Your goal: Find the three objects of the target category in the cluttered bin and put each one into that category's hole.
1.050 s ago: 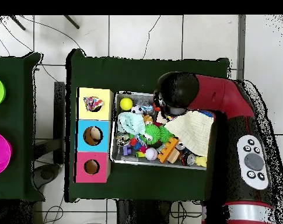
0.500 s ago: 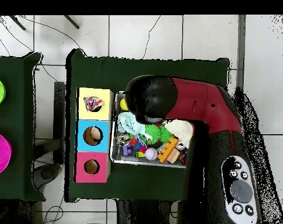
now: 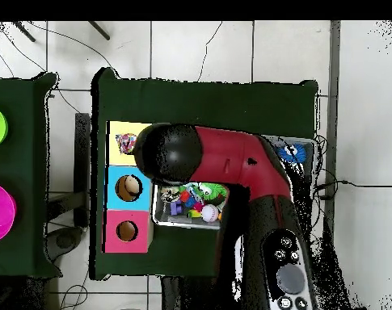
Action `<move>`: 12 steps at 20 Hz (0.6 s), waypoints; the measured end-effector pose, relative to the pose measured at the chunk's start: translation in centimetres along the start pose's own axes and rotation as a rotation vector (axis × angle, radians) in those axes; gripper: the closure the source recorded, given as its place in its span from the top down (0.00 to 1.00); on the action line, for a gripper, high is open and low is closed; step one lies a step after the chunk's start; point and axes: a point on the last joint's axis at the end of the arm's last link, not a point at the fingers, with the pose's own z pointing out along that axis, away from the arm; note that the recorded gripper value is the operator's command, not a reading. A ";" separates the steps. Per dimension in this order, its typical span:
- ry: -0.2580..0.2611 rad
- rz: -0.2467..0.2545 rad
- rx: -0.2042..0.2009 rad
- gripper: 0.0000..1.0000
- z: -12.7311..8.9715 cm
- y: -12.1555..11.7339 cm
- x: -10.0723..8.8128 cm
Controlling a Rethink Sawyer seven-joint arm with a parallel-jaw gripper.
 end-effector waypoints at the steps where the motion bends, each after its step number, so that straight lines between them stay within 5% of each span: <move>1: -0.012 0.008 -0.002 0.00 0.3 0.5 0.0; 12: -0.148 0.126 -0.031 0.00 5.6 4.8 -1.8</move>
